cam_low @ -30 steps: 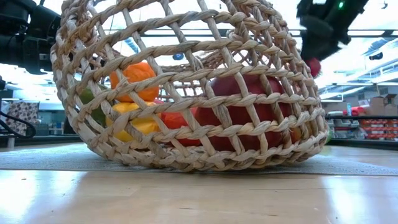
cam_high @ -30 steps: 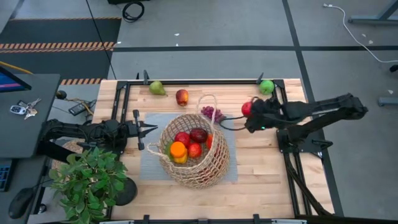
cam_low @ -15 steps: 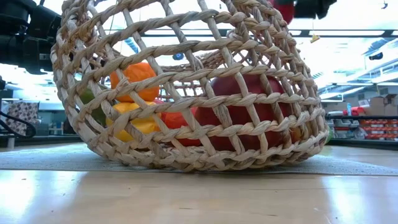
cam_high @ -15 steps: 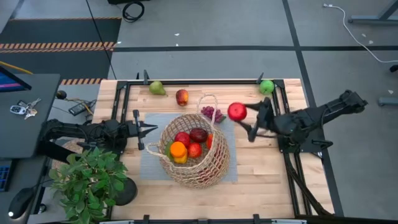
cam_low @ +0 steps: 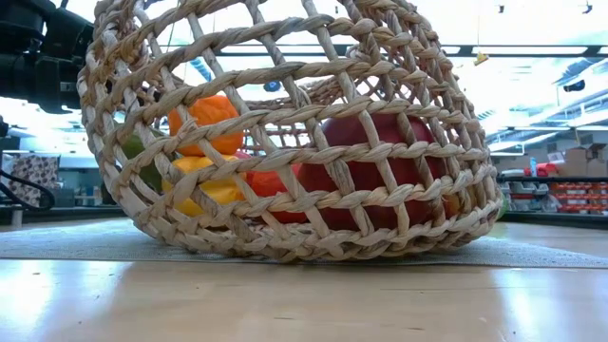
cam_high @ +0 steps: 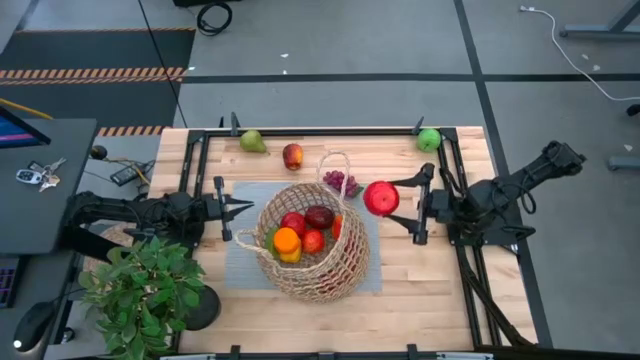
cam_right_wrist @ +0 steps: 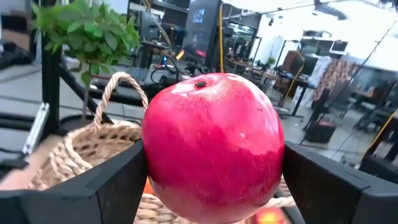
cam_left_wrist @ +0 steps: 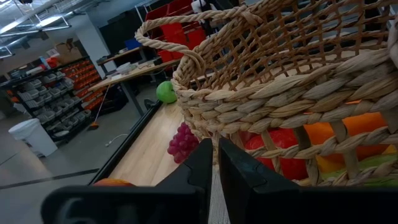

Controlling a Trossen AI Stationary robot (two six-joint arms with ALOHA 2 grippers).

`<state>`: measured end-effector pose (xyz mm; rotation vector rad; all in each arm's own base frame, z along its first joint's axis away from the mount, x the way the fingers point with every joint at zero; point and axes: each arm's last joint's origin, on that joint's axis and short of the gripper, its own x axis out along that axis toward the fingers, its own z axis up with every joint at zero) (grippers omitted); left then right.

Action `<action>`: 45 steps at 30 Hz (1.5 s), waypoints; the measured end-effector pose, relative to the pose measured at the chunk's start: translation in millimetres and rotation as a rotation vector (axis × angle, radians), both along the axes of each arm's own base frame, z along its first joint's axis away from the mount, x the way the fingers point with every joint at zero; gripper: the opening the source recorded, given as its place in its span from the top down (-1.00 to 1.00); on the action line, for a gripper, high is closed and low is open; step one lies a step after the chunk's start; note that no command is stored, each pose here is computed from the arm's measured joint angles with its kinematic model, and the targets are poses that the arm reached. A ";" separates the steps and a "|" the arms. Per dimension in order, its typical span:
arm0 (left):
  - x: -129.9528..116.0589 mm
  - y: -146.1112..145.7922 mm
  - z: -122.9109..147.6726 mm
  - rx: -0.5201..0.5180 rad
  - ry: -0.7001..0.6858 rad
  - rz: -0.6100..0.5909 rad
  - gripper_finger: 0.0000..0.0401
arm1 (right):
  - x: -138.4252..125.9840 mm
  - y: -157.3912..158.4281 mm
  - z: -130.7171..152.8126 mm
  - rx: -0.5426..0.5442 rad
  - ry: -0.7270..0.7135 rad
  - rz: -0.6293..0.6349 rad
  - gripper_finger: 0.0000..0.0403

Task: Build produce basket
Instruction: Put the red apple into the brown basket

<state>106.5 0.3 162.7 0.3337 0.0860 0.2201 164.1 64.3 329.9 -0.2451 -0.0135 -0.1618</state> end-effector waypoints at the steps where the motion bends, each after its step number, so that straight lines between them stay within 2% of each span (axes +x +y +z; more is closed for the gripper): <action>1: 0.0 0.0 -0.1 0.000 0.000 0.000 0.82 | 0.7 -0.5 0.0 -0.024 0.002 -0.004 -0.72; 5: 0.0 0.0 -0.1 0.000 0.000 0.000 0.84 | 7.4 -1.3 -0.5 -0.114 0.005 -0.002 -0.72; 12: 0.0 0.0 0.0 0.000 0.000 0.000 0.84 | 32.0 3.0 -17.3 -0.373 0.100 0.126 -0.72; 21: 0.0 0.0 0.0 0.000 0.000 0.000 0.84 | 63.4 0.0 -36.3 -0.714 0.196 0.043 -0.72; 30: 0.0 0.0 -0.1 0.000 0.000 0.000 0.84 | 72.9 0.2 -37.4 -0.916 0.182 0.016 -0.72; 38: 0.0 0.0 -0.1 0.000 0.000 0.000 0.83 | 72.7 0.4 -35.3 -0.898 0.163 0.008 -0.83; 41: 0.0 0.0 0.0 0.000 0.000 0.000 0.84 | 72.6 0.3 -31.1 -0.693 0.095 -0.002 -0.86; 45: 0.0 0.0 0.0 0.000 0.000 0.000 0.85 | 70.7 -1.5 -17.2 -0.278 -0.090 -0.060 -0.87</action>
